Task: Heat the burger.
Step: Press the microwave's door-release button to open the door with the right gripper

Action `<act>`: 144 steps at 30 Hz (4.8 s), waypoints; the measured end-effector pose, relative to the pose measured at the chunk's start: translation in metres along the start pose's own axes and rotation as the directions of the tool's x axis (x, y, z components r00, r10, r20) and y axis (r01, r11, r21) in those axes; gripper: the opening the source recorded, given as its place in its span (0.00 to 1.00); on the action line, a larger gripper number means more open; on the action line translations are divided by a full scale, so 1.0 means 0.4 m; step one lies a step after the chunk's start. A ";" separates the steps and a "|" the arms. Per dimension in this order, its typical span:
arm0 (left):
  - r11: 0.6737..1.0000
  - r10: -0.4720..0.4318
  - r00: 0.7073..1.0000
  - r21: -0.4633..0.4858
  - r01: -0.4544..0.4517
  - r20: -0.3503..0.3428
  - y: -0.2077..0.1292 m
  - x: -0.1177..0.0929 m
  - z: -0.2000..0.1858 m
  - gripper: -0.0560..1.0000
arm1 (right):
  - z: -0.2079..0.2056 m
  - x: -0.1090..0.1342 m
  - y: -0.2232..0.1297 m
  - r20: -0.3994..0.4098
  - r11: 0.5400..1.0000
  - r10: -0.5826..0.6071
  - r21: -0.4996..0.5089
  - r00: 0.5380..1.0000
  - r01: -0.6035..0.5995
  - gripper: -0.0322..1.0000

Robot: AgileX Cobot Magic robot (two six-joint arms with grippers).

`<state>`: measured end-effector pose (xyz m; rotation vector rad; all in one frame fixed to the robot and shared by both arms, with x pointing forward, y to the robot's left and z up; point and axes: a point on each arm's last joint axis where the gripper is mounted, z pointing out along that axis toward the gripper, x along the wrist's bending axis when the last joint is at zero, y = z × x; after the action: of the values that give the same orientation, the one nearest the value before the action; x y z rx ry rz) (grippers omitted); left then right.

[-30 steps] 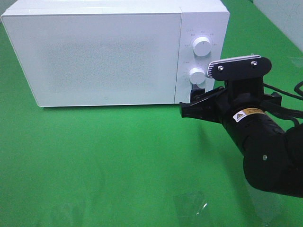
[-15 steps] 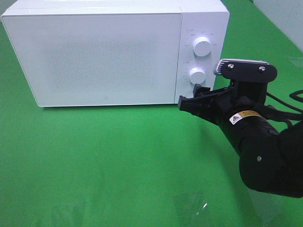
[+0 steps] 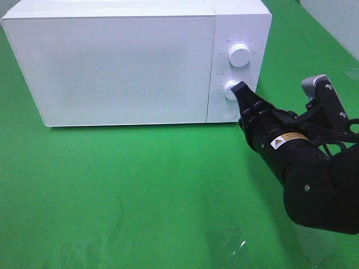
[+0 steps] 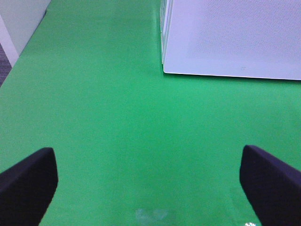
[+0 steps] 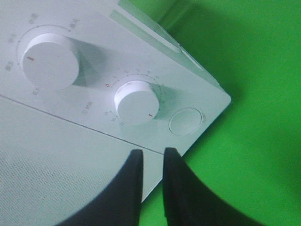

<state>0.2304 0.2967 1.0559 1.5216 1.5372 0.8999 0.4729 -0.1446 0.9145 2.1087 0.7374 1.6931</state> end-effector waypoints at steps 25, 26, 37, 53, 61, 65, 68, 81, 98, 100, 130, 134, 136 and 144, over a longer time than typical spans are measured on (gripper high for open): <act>1.000 0.000 1.000 0.000 0.000 0.000 0.000 0.000 0.000 0.99 | 0.040 -0.038 0.011 0.172 0.833 0.538 0.043 0.825 -0.552 0.03; 1.000 0.000 1.000 0.000 0.000 0.000 0.000 0.000 0.000 0.99 | 0.040 -0.038 0.011 0.172 0.833 0.538 0.043 0.825 -0.552 0.03; 1.000 0.000 1.000 0.000 0.000 0.000 0.000 0.000 0.000 0.99 | 0.127 -0.044 -0.041 0.189 0.798 0.574 0.087 0.797 -0.596 0.03; 1.000 0.000 1.000 0.000 0.000 0.000 0.000 0.000 0.000 0.99 | 0.225 -0.057 -0.019 0.155 0.805 0.576 0.065 0.803 -0.590 0.03; 1.000 0.000 1.000 0.000 0.000 0.000 0.000 0.000 0.000 0.99 | 0.245 -0.058 -0.030 0.151 0.809 0.568 0.078 0.809 -0.583 0.03; 1.000 0.000 1.000 0.000 0.000 0.000 0.000 0.000 0.000 0.99 | 0.248 -0.057 -0.026 0.145 0.808 0.570 0.074 0.808 -0.584 0.03; 1.000 0.000 1.000 0.000 0.000 0.000 0.000 0.000 0.000 0.99 | 0.250 -0.059 -0.021 0.142 0.808 0.572 0.068 0.808 -0.585 0.03; 1.000 0.000 1.000 0.000 0.000 0.000 0.000 0.000 0.000 0.99 | 0.272 -0.067 -0.037 0.127 0.817 0.561 0.078 0.818 -0.572 0.03; 1.000 0.000 1.000 0.000 0.000 0.000 0.000 0.000 0.000 0.99 | 0.280 -0.084 -0.041 0.076 0.848 0.524 0.044 0.849 -0.527 0.03; 1.000 0.000 1.000 0.000 0.000 0.000 0.000 0.000 0.000 0.99 | 0.281 -0.083 -0.041 0.073 0.848 0.525 0.043 0.848 -0.528 0.03; 1.000 0.000 1.000 0.000 0.000 0.000 0.000 0.000 0.000 0.99 | 0.329 -0.074 -0.056 0.106 0.844 0.531 0.021 0.841 -0.536 0.03; 1.000 0.000 1.000 0.000 0.000 0.000 0.000 0.000 0.000 0.99 | 0.329 -0.074 -0.055 0.106 0.845 0.531 0.018 0.841 -0.535 0.03; 1.000 0.000 1.000 0.000 0.000 0.000 0.000 0.000 0.000 0.99 | 0.329 -0.074 -0.055 0.106 0.846 0.529 0.018 0.842 -0.534 0.03; 1.000 0.000 1.000 0.000 0.000 0.000 0.000 0.000 0.000 0.99 | 0.329 -0.075 -0.055 0.108 0.845 0.529 0.018 0.841 -0.534 0.03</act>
<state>0.2304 0.2967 1.0559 1.5216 1.5372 0.8999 0.5920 -0.1364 0.8476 2.5785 0.1543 1.8160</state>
